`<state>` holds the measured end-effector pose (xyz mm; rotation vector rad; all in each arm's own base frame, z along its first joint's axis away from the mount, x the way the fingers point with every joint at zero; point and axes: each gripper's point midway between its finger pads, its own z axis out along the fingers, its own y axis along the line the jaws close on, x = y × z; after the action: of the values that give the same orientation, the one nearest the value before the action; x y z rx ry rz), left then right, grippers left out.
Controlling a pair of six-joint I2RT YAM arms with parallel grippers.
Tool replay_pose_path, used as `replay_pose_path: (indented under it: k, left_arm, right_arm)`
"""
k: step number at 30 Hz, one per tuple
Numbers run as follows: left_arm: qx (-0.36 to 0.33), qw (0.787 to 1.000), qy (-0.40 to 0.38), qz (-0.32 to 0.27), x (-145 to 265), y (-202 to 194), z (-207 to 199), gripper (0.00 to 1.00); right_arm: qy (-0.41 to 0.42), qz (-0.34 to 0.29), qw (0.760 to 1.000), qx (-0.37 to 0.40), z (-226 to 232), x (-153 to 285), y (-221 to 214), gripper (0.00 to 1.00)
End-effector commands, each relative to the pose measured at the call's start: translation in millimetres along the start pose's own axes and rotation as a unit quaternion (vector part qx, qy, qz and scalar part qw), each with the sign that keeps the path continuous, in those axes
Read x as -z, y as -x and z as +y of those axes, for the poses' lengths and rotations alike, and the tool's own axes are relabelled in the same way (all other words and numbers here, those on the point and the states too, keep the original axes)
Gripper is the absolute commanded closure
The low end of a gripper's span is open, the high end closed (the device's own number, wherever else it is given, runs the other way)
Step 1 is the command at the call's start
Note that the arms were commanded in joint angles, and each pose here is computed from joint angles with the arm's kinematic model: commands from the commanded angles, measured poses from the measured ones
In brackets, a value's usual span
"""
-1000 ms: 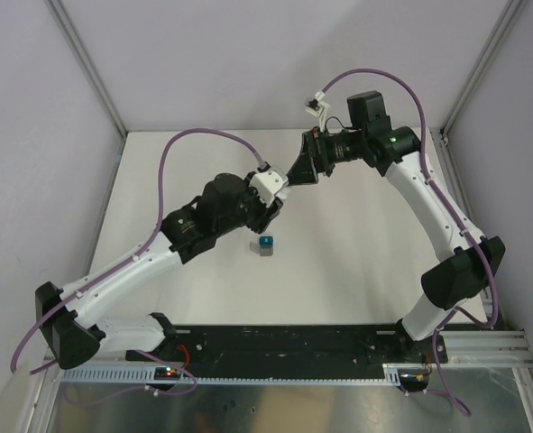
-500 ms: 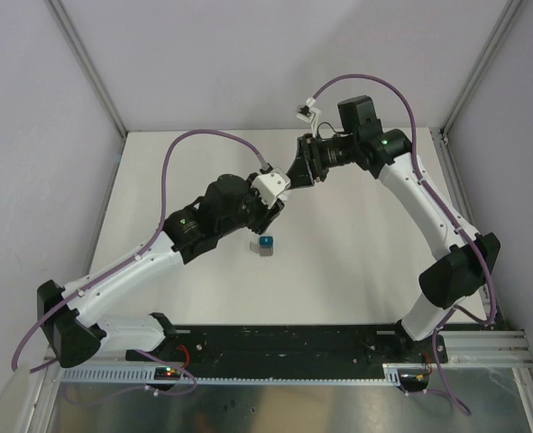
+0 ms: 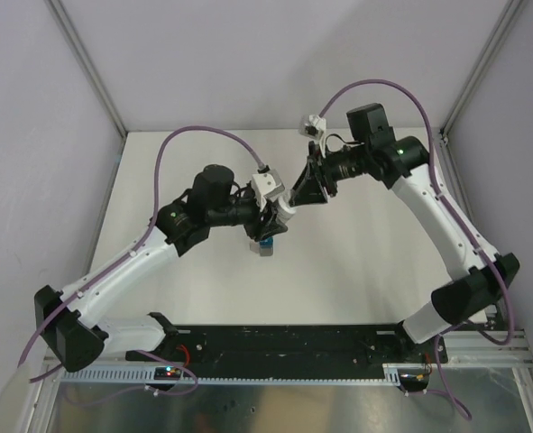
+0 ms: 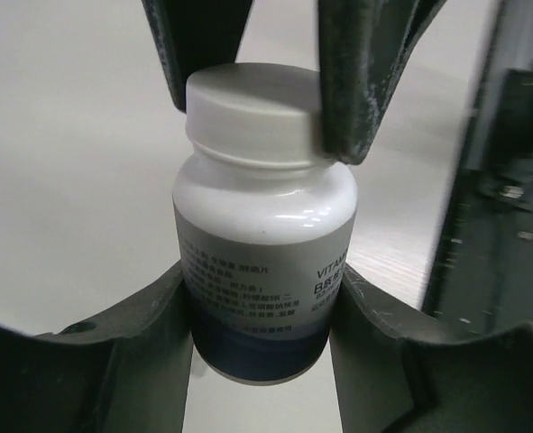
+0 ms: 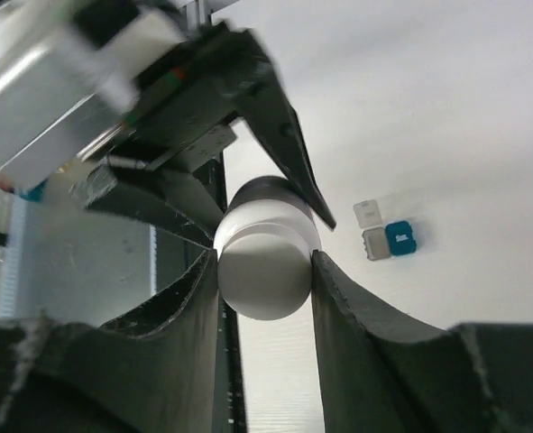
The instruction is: Sort the pills into containers
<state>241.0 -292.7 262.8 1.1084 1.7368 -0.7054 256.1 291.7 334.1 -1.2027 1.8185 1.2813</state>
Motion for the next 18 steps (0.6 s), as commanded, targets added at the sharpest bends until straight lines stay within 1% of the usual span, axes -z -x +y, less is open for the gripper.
replay_pose_path:
  k: [1, 4, 6, 8, 9, 10, 11, 12, 13, 15, 18]
  left_arm:
    - [0.023, 0.979, -0.187, -0.080, 29.4, 43.5, -54.9, 1.00]
    - [0.048, 0.962, -0.257, -0.076, 34.6, 46.2, -74.1, 1.00]
    - [0.058, 0.955, -0.280, -0.073, 36.2, 47.9, -79.5, 1.00]
    - [0.062, 0.955, -0.282, -0.071, 35.3, 47.5, -79.6, 1.00]
    - [0.061, 0.957, -0.276, -0.071, 34.4, 47.0, -78.0, 1.00]
    - [0.059, 0.961, -0.262, -0.071, 32.7, 46.8, -73.8, 1.00]
    - [0.054, 0.964, -0.249, -0.072, 31.3, 46.6, -70.2, 1.00]
    - [0.049, 0.970, -0.225, -0.073, 28.7, 46.5, -62.5, 1.00]
    - [0.046, 0.975, -0.205, -0.072, 26.7, 45.8, -56.3, 1.00]
    - [0.036, 0.985, -0.156, -0.071, 22.8, 44.8, -40.3, 1.00]
    - [0.021, 0.993, -0.090, -0.067, 19.7, 43.0, -19.3, 1.00]
  right_arm:
    - [0.010, 0.014, 0.986, 0.163, 44.7, 19.8, -7.5, 0.88]
    - [0.005, 0.032, 0.977, 0.209, 56.9, 18.6, -16.5, 0.86]
    - [0.004, 0.041, 0.973, 0.228, 64.0, 17.7, -20.4, 0.80]
    - [0.000, 0.053, 0.971, 0.232, 66.2, 16.8, -25.3, 0.64]
    - [-0.001, 0.058, 0.971, 0.230, 66.8, 16.8, -26.8, 0.54]
    - [-0.003, 0.061, 0.972, 0.225, 67.2, 17.2, -27.4, 0.46]
    - [-0.004, 0.063, 0.974, 0.216, 67.0, 17.4, -28.0, 0.33]
    - [-0.006, 0.063, 0.976, 0.209, 66.6, 17.8, -27.2, 0.23]
    - [-0.006, 0.060, 0.978, 0.200, 67.6, 18.3, -25.6, 0.17]
    - [-0.008, 0.048, 0.982, 0.184, 68.5, 20.3, -17.8, 0.12]
    - [-0.018, 0.022, 0.988, 0.152, 65.0, 25.7, -2.3, 0.08]
